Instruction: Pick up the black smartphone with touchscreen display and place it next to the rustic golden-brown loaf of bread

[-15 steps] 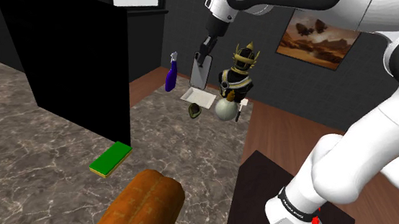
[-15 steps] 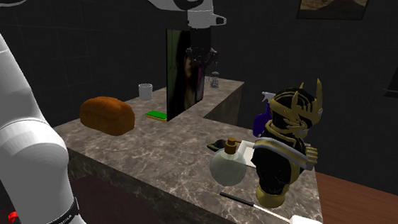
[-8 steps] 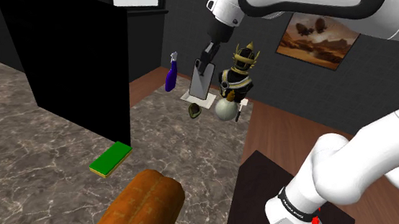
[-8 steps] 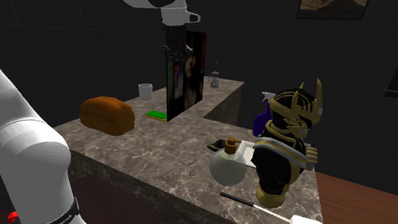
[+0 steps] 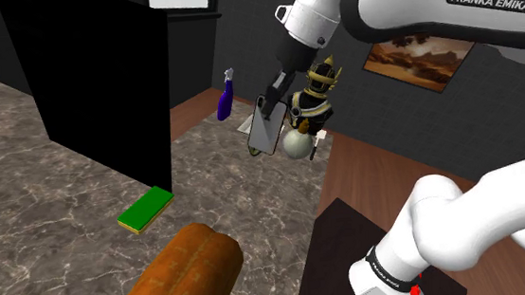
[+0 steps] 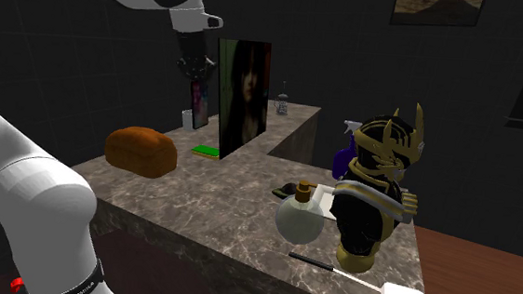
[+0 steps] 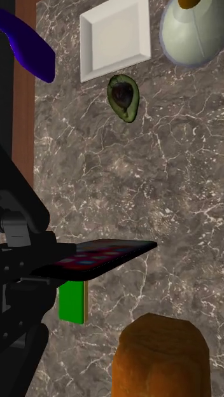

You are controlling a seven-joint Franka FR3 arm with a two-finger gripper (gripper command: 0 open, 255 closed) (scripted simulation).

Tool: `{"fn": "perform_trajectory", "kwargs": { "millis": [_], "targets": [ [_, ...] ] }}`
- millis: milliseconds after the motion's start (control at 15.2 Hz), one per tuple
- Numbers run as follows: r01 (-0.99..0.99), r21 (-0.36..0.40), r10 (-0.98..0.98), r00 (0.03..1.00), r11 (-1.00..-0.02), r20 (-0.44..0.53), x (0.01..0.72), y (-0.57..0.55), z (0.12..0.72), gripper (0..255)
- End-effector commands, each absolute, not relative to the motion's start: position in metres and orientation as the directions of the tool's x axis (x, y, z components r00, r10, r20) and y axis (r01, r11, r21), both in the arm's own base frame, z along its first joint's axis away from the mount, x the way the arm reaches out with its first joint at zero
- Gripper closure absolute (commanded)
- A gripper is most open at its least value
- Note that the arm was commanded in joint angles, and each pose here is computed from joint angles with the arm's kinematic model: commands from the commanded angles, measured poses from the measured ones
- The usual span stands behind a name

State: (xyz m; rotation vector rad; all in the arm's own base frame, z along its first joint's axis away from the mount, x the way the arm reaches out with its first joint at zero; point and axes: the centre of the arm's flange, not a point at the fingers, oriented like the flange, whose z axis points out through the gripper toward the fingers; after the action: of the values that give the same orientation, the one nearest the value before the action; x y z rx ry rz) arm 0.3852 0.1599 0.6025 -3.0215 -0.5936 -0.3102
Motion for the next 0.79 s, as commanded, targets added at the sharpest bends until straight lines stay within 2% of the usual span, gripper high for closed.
{"fn": "perform_trajectory", "kwargs": {
  "millis": [0, 726],
  "targets": [
    [0.378, -0.007, 0.368, 0.907, -0.926, 0.205, 0.370, 0.178, 0.603, 255],
    [0.378, -0.007, 0.368, 0.907, -0.926, 0.205, 0.271, 0.284, 0.603, 255]
  ]
}}
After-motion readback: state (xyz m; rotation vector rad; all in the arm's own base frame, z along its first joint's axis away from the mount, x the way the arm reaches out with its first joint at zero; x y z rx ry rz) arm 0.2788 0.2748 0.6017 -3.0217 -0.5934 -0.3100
